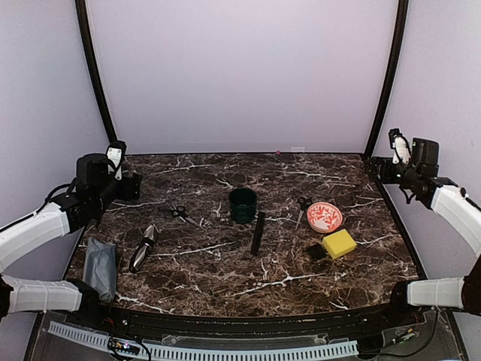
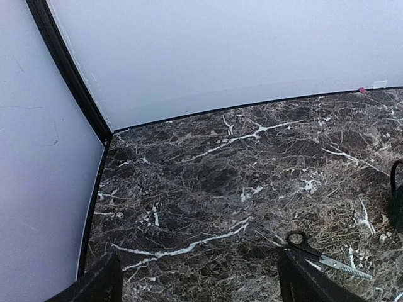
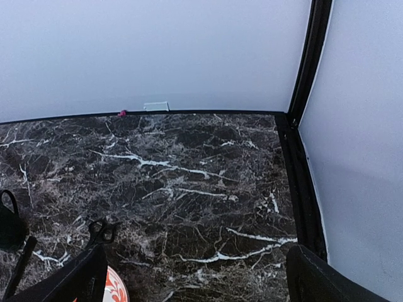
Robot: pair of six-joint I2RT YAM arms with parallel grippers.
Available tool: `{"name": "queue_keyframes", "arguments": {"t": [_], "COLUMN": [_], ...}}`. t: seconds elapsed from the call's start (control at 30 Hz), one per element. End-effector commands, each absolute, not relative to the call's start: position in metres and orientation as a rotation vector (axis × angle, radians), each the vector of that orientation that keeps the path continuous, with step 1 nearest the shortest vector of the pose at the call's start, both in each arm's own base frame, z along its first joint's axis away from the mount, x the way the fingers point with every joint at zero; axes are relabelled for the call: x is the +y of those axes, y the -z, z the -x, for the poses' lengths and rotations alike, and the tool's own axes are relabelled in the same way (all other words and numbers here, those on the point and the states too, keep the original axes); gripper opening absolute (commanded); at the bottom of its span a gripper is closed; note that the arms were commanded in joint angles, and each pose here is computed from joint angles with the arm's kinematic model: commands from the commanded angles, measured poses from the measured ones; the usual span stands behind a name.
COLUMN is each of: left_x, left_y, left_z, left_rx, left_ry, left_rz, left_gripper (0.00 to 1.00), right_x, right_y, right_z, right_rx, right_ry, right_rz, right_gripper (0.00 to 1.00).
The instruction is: Sort the hair-cutting tools
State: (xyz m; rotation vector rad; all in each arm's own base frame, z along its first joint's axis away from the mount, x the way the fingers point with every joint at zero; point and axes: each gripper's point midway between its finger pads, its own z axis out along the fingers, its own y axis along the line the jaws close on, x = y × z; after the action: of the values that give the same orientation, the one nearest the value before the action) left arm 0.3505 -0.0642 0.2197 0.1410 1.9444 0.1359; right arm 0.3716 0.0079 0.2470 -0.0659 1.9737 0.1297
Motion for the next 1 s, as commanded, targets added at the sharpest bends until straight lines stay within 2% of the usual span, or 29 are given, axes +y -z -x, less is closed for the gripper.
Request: {"name": "queue_keyframes", "arguments": {"t": [0.0, 0.07, 0.13, 0.23, 0.37, 0.57, 0.73, 0.83, 0.97], "left_x": [-0.063, -0.065, -0.067, -0.075, -0.074, -0.043, -0.048, -0.027, 0.013], "left_y": [-0.235, -0.236, -0.235, -0.239, -0.232, -0.18, -0.134, -0.125, -0.137], "left_z": [-0.343, -0.34, -0.334, -0.322, -0.3, -0.257, -0.232, -0.216, -0.205], "left_rx": [1.965, 2.027, 2.103, 2.177, 2.319, 2.62, 2.852, 2.909, 2.856], "left_ry": [-0.056, -0.024, 0.023, 0.119, 0.164, -0.049, -0.068, -0.249, -0.557], "left_rz": [-0.121, -0.11, -0.101, -0.064, 0.034, 0.206, 0.234, 0.306, 0.43], "left_gripper": [0.84, 0.8, 0.78, 0.77, 0.76, 0.77, 0.78, 0.79, 0.84], "right_x": [0.006, 0.017, 0.031, 0.052, 0.084, 0.128, 0.151, 0.162, 0.169], "right_y": [-0.25, -0.243, -0.235, -0.233, -0.229, -0.217, -0.207, -0.205, -0.206], "right_z": [-0.365, -0.36, -0.356, -0.351, -0.346, -0.327, -0.315, -0.312, -0.309], "right_rx": [1.922, 1.939, 1.959, 1.948, 1.946, 1.932, 1.928, 1.923, 1.91], "right_ry": [-0.111, -0.152, -0.221, -0.342, -0.418, -0.461, -0.526, -0.561, -0.594], "right_rz": [0.094, 0.172, 0.256, 0.353, 0.51, 0.736, 0.838, 0.877, 0.897], "right_gripper": [0.99, 0.99, 0.95, 0.88, 0.86, 0.87, 0.88, 0.88, 0.88]}}
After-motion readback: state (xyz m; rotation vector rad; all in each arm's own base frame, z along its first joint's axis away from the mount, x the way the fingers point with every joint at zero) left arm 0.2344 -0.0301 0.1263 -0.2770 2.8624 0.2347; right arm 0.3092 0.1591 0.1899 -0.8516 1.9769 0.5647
